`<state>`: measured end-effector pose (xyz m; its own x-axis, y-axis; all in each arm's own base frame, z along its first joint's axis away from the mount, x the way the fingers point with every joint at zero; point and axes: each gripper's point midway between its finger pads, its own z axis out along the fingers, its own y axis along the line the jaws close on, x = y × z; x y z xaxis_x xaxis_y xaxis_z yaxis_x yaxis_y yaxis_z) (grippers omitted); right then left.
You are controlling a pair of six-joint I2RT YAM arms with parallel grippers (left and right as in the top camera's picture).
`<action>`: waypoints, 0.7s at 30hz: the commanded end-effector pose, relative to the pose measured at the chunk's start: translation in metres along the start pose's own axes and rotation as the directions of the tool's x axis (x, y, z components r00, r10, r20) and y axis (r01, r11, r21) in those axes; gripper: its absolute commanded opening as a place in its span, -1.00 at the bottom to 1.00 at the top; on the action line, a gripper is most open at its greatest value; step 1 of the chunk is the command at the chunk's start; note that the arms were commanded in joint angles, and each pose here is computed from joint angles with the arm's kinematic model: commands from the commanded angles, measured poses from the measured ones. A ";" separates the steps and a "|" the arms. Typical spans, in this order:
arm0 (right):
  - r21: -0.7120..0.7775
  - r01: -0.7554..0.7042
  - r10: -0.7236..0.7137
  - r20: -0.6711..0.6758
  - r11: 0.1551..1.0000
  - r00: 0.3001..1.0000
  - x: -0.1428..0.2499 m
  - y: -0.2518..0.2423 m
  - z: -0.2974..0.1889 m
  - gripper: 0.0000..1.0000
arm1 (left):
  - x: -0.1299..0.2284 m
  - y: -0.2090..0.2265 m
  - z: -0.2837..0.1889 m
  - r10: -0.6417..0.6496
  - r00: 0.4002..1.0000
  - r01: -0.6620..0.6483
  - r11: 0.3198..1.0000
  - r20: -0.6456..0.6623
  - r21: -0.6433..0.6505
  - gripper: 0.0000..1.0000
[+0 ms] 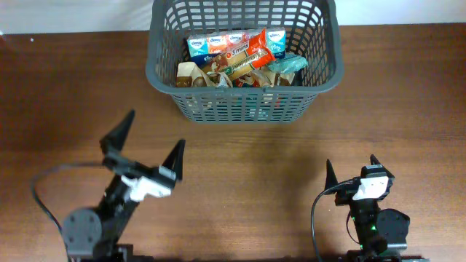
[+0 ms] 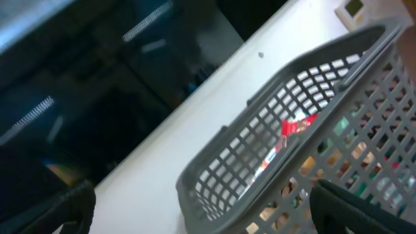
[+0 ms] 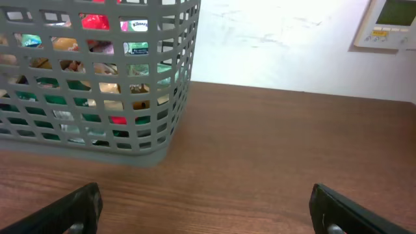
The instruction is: Pack container
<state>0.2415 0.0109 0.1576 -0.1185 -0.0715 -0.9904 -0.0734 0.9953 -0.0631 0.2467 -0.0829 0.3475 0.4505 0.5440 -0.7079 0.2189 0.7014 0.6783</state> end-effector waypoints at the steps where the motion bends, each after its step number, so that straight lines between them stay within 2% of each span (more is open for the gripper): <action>1: -0.009 -0.001 0.001 0.002 1.000 1.000 0.002 0.002 0.000 0.98 | 0.012 -0.022 -0.014 0.008 1.000 -0.008 1.000 0.024 0.000 0.99; 10: -0.009 -0.001 0.001 0.003 1.000 1.000 0.002 0.002 0.000 0.98 | 0.040 -0.054 -0.030 -0.001 1.000 0.000 1.000 0.011 0.011 0.99; 21: -0.009 -0.001 0.001 0.002 1.000 1.000 0.002 0.002 0.000 0.98 | 0.038 -0.052 -0.030 0.004 1.000 -0.004 1.000 0.018 0.006 0.99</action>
<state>0.2415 0.0109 0.1577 -0.1178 -0.0711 -0.9905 -0.0733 0.9953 -0.0627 0.2284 -0.0829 0.2817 0.4550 0.5424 -0.7063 0.2187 0.7007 0.6791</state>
